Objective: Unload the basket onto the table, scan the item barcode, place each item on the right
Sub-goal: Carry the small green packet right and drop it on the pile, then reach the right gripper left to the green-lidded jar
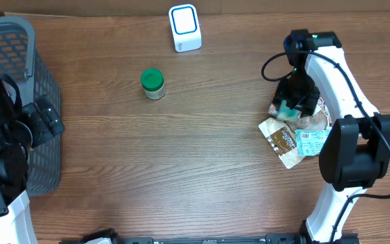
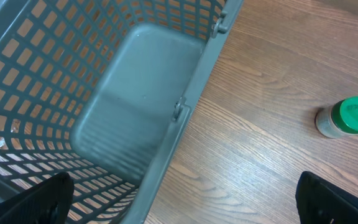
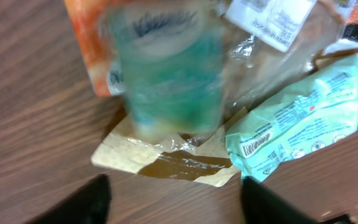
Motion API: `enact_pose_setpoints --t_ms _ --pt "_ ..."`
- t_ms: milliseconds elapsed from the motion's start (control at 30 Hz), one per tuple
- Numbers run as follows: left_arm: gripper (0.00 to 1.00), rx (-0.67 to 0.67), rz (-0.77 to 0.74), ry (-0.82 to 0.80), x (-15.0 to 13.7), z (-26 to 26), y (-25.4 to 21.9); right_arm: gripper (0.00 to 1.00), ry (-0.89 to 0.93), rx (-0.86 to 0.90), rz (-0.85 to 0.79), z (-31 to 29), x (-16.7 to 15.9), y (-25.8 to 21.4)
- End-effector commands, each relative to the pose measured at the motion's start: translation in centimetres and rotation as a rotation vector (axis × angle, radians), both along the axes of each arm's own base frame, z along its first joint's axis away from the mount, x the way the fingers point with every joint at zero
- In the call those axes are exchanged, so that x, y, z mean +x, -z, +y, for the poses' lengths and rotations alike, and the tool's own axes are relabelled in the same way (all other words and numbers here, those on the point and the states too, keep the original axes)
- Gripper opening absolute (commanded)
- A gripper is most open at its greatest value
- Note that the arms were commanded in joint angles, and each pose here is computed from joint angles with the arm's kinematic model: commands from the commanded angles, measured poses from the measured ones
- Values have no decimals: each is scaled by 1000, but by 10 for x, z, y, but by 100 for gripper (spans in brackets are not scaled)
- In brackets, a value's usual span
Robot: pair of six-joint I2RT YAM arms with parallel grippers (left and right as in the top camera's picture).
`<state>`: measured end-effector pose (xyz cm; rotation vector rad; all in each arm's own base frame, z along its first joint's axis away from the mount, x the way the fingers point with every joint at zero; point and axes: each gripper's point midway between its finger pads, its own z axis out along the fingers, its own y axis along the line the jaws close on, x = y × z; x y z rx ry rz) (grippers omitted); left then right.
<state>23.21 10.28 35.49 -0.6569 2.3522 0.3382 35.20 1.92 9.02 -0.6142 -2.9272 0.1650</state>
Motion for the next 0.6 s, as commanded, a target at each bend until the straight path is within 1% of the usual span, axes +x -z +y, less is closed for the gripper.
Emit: enact_pose_setpoints --t_ms 0,33,167,200,333,467,567 --pt "100 1 -28 -26 -2 2 -7 78 -44 19 -5 3 1 0" --pt "100 1 -28 -26 -2 2 -7 78 -44 22 -6 4 1 -2" --pt "100 1 -28 -26 -2 2 -7 77 -120 182 -27 33 6 -9" --pt "100 1 -28 -26 -2 2 -7 75 -124 203 -35 39 8 -11" --pt "100 1 -28 -26 -2 2 -7 74 -172 257 -76 67 16 -13" --pt "99 1 -28 -26 -2 2 -7 74 -268 327 -154 114 27 -14" --pt "100 1 -28 -26 -2 2 -7 74 -397 357 -250 170 34 -20"
